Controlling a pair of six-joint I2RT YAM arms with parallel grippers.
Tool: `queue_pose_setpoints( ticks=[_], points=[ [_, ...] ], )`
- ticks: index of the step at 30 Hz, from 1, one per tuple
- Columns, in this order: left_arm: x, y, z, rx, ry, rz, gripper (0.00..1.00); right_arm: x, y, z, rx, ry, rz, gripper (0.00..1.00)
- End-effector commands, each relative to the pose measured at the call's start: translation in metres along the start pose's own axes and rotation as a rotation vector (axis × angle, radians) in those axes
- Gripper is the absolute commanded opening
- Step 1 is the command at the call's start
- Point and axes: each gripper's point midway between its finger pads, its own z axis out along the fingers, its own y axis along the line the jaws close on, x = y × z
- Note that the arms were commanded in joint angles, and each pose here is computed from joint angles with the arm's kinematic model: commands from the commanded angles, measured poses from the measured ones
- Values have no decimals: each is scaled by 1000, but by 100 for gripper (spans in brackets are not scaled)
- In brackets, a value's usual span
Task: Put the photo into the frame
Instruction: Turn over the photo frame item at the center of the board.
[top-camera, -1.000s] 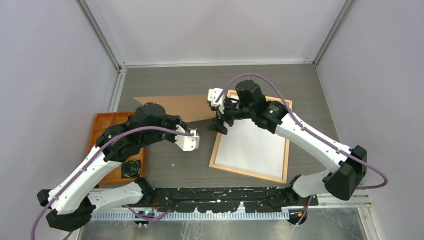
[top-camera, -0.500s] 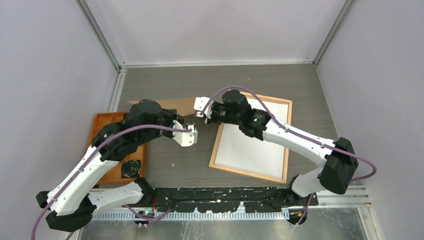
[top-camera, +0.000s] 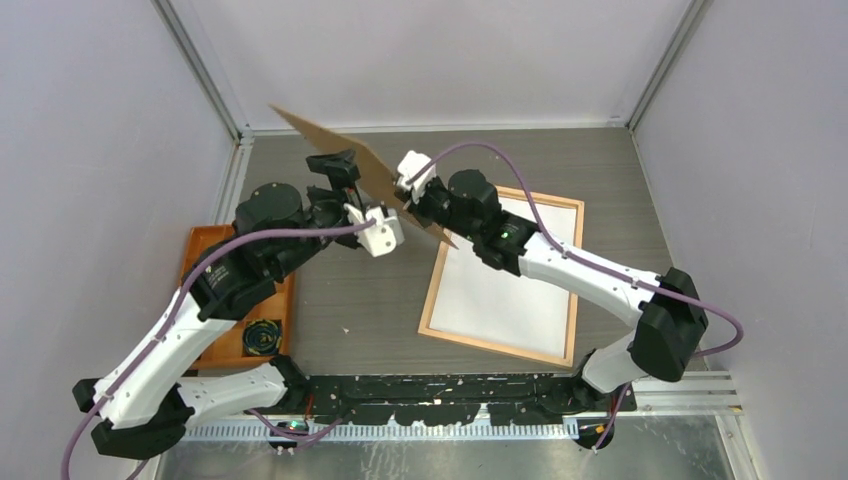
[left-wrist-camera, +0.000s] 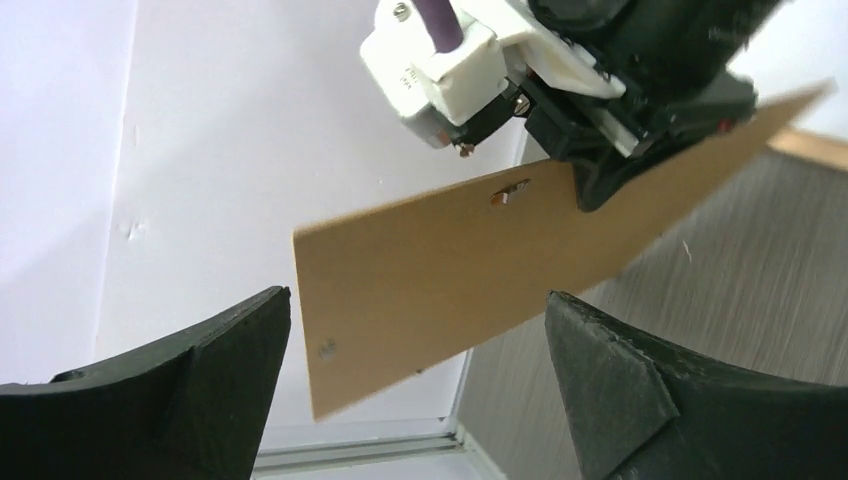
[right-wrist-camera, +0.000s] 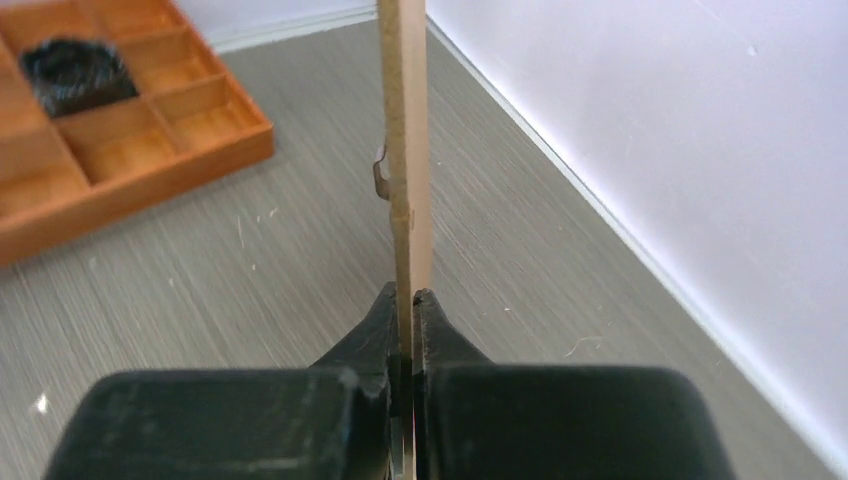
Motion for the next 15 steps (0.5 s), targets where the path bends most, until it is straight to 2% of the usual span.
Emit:
queue_pose_setpoints(
  ticks=[1, 5, 7, 11, 15],
  points=[
    [-16, 52, -2, -185, -36, -220, 100, -48, -59, 0, 186, -141, 368, 1],
    [-6, 28, 10, -103, 21, -321, 99, -50, -113, -18, 271, -226, 638, 1],
    [5, 7, 19, -46, 62, -357, 98, -54, -139, -37, 321, -291, 721, 1],
    [31, -25, 48, 54, 149, -481, 95, -57, -165, -76, 377, -310, 791, 1],
    [69, -49, 84, 167, 280, -685, 91, -56, -182, -124, 463, -303, 858, 1]
  ],
)
